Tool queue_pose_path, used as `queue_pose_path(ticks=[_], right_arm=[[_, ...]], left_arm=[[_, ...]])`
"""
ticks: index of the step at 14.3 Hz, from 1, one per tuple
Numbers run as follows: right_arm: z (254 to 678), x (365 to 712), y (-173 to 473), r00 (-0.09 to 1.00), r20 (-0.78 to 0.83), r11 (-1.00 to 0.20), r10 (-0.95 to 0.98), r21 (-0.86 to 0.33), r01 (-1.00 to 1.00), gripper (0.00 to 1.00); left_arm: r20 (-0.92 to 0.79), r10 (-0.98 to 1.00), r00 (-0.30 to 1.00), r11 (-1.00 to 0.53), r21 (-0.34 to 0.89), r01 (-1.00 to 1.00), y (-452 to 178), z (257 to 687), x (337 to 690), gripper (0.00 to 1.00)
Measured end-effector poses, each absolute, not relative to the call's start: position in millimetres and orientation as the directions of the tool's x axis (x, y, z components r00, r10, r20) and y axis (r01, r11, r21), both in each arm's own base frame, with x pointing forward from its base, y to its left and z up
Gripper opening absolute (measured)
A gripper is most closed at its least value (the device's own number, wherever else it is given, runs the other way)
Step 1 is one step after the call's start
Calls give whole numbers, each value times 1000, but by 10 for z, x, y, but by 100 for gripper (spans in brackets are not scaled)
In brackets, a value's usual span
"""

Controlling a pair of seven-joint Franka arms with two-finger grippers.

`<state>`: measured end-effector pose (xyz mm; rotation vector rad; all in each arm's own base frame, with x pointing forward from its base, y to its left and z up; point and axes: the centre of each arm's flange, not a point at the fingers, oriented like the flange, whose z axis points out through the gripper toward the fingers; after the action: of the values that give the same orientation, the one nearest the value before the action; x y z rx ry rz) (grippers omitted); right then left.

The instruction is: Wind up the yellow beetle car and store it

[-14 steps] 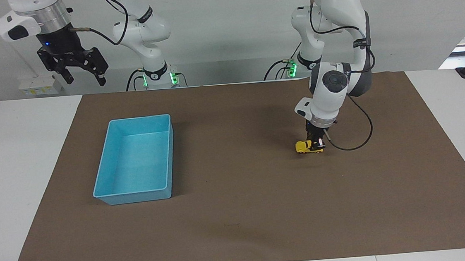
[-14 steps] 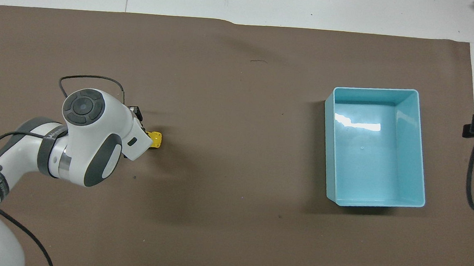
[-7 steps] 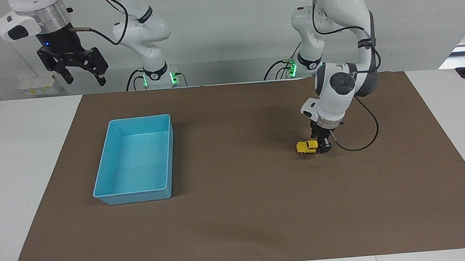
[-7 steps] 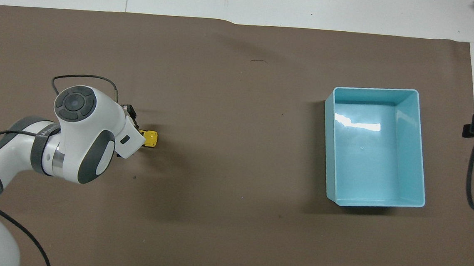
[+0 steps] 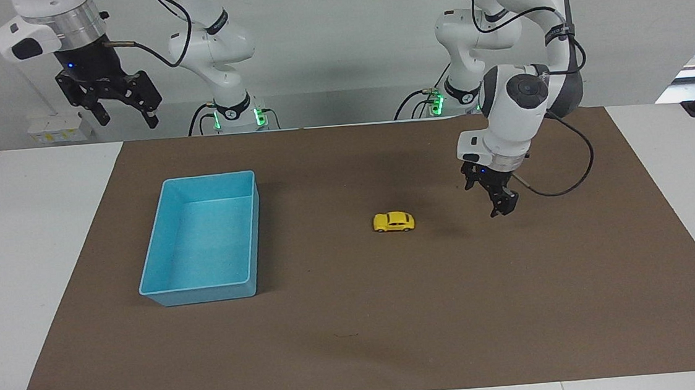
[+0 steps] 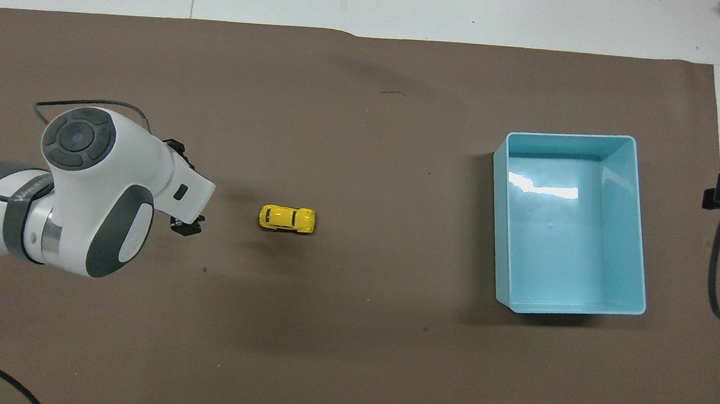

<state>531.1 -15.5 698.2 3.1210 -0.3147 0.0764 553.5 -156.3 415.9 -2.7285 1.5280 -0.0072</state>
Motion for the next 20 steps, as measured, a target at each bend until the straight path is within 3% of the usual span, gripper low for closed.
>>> queue_pose_path(ticks=[4,7,12,16,20], right_arm=[[6982,5311,-155,979,49,-980,-199,-1,-200,100],[6982,5311,-155,979,49,-980,-199,-1,-200,100],[6982,5311,-155,979,49,-980,-199,-1,-200,100],[6982,5311,-150,979,49,-980,-199,-1,-199,100],[6981,5311,-127,980,48,-981,-194,-1,-195,100]], left_arm=[[-14,-579,815,-815,-9,-579,-1070,4591,5728,100],[-11,-304,953,-953,-12,-304,-729,4968,5785,100],[2,-27,1000,-998,51,-27,-199,5670,5706,100],[-32,-10,999,-999,38,-9,-62,6072,5612,100],[-44,-17,999,-999,32,-15,-104,6085,5597,100]])
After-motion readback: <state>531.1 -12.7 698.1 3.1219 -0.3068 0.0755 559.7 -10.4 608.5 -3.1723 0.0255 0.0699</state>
